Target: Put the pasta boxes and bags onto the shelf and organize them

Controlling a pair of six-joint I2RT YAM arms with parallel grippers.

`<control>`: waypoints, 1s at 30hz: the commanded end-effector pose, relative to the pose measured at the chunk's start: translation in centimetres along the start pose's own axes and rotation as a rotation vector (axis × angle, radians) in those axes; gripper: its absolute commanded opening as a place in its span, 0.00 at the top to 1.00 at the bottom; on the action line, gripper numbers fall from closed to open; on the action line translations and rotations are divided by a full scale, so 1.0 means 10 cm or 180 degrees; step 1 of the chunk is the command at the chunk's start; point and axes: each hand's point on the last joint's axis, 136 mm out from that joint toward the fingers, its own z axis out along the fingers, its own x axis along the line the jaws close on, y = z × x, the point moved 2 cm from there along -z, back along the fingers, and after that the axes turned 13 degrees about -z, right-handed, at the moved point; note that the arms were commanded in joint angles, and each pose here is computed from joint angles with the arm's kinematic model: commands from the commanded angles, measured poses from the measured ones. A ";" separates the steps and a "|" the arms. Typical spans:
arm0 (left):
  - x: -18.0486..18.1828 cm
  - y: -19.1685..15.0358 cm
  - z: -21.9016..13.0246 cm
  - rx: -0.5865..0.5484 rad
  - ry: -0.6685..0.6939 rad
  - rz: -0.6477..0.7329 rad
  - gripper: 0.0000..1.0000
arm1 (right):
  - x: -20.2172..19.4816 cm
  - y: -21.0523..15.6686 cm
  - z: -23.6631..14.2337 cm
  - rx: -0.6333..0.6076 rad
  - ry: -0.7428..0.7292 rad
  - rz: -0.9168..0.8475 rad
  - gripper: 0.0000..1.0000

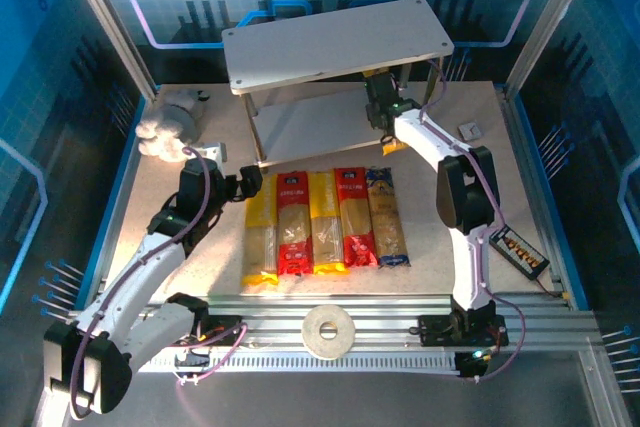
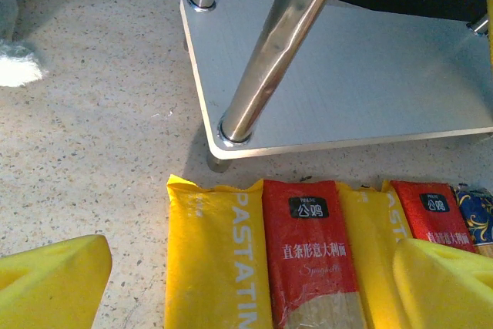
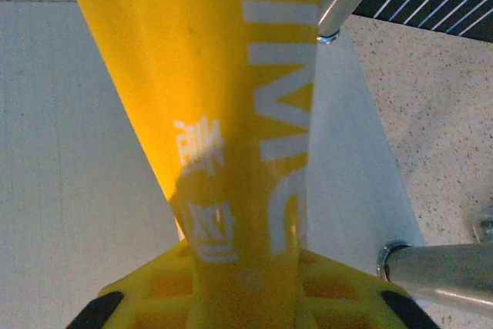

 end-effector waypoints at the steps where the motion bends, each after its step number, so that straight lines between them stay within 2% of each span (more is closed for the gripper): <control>1: -0.06 0.11 -0.04 -0.0091 -0.0038 0.0046 0.04 | 0.02 0.15 0.06 -0.0147 -0.0060 0.0140 0.66; 3: -0.07 0.11 -0.04 -0.0090 -0.0043 0.0047 0.04 | 0.04 0.11 0.08 -0.0109 -0.0042 0.0131 0.41; 5: -0.07 0.11 -0.05 -0.0092 -0.0046 0.0046 0.04 | 0.04 0.08 0.10 -0.0082 -0.0042 0.0119 0.33; 14: -0.06 0.08 -0.03 -0.0073 -0.0069 0.0039 0.04 | -0.05 0.12 -0.04 -0.0218 0.0064 0.0310 0.27; 20: -0.04 0.08 -0.03 -0.0133 -0.0058 0.0000 0.04 | -0.36 0.14 -0.53 -0.0498 0.0454 0.0856 0.23; 24: -0.02 0.12 0.01 -0.0242 -0.0022 -0.0053 0.04 | -0.58 0.08 -0.87 -0.0673 0.0543 0.1061 0.23; 30: -0.03 0.20 0.20 -0.0378 0.0024 -0.0151 0.04 | -0.71 -0.24 -1.02 -0.0435 0.0420 0.1123 0.23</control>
